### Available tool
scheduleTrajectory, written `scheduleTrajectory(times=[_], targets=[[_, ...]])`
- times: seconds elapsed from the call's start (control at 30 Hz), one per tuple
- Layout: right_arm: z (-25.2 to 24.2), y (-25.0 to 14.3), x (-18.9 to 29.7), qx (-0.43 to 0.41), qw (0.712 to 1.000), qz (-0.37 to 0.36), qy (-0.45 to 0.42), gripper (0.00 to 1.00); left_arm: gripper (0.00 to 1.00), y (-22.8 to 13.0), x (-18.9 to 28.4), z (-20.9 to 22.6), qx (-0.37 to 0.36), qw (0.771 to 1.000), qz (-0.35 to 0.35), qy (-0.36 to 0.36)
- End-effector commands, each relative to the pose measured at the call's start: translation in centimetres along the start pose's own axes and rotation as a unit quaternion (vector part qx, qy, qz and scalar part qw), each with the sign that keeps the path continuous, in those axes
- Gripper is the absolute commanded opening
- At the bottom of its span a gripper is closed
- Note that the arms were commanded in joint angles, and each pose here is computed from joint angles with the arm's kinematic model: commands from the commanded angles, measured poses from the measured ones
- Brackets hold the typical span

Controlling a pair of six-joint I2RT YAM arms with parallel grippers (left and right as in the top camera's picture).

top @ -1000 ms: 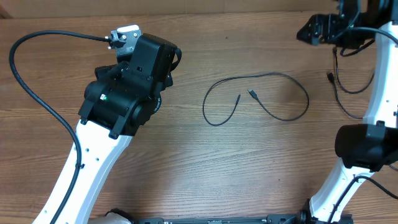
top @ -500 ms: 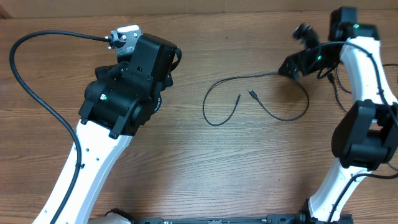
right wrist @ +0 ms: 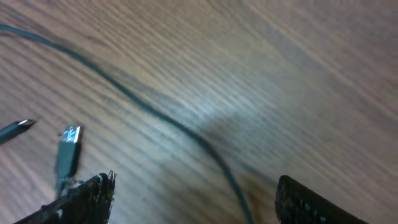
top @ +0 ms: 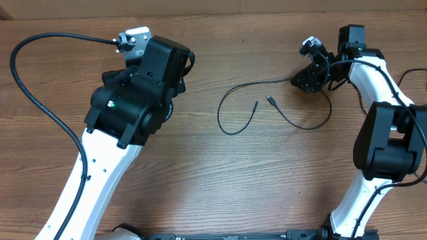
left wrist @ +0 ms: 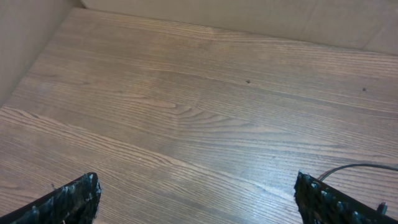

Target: Untangle cables

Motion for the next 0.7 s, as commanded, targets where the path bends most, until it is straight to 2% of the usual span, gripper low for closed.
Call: scheduleTrajectory(times=[0.0,0.67], targets=[[0.0,-0.5,-0.4,0.004,1.0,-0.001,0.002,0.83,0.99,0.5,0.2,0.2,0.001,1.0,-0.007,0.003],[-0.5,-3.6,-5.1,-0.033,0.997,0.051,0.045,0.81,1.0,0.5,0.2,0.2,0.001,1.0,-0.007,0.003]])
Point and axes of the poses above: each gripper's point midway between its finger pads, its own x axis back along the fingers, its own z axis along the line the jaws close on, y = z × x, the point moved 8 cm from there along x, back along the fingers, and after that the axes turned 13 degrees about -x, right-handed, at the moved point
